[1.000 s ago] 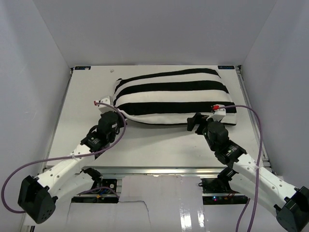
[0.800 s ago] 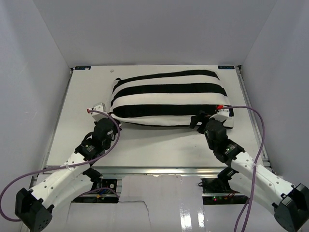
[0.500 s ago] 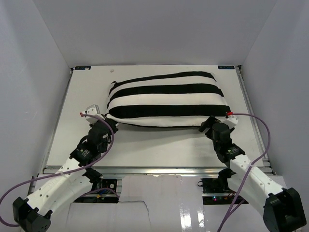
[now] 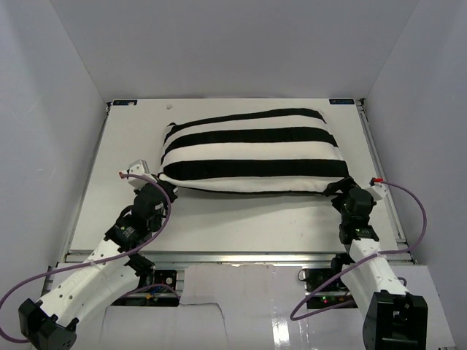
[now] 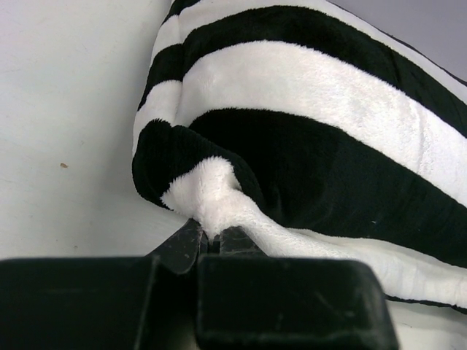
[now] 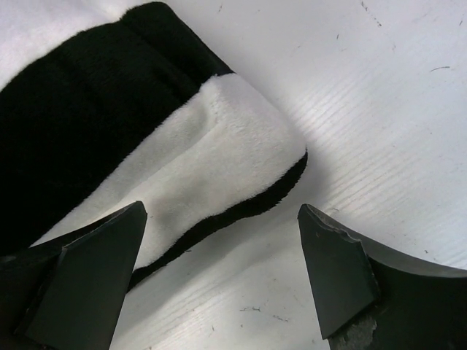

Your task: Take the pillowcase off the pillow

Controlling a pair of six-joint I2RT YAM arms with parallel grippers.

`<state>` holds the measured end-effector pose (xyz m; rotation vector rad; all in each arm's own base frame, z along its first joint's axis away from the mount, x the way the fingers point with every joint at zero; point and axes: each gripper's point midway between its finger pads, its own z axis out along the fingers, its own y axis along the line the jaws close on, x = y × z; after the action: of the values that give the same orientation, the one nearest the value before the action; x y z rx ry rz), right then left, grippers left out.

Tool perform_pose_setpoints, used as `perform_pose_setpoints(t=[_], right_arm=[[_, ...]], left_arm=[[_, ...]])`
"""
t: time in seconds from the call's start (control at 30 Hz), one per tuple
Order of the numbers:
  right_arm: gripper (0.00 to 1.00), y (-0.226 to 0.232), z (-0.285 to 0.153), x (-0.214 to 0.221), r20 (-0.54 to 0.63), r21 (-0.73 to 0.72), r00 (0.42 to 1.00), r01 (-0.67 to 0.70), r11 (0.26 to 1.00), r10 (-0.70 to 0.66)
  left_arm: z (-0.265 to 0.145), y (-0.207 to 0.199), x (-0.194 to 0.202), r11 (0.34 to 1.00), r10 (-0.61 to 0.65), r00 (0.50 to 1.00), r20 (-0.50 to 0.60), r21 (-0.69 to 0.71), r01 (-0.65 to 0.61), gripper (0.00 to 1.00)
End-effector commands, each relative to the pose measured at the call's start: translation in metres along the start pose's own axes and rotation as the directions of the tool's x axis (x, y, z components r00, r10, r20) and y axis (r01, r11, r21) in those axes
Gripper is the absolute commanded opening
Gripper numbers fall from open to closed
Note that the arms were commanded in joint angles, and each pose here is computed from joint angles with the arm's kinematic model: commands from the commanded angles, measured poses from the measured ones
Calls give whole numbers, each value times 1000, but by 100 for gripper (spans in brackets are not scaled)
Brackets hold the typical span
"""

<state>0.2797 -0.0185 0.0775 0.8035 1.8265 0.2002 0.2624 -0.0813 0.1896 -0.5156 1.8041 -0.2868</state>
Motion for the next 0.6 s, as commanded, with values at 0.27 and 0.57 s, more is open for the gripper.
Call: perform_pose_setpoints(t=[0.27,0.57], right_arm=[[100,29,1,-21,142,-302,987,-31,953,77],[79,31,7,-14,97,-335,989,-76,939,115]], left_arm=[[-6,-12,-25,997,-73,995,62,39,71,0],[-10,-10,-25,995,-91,994,69,53,87,0]])
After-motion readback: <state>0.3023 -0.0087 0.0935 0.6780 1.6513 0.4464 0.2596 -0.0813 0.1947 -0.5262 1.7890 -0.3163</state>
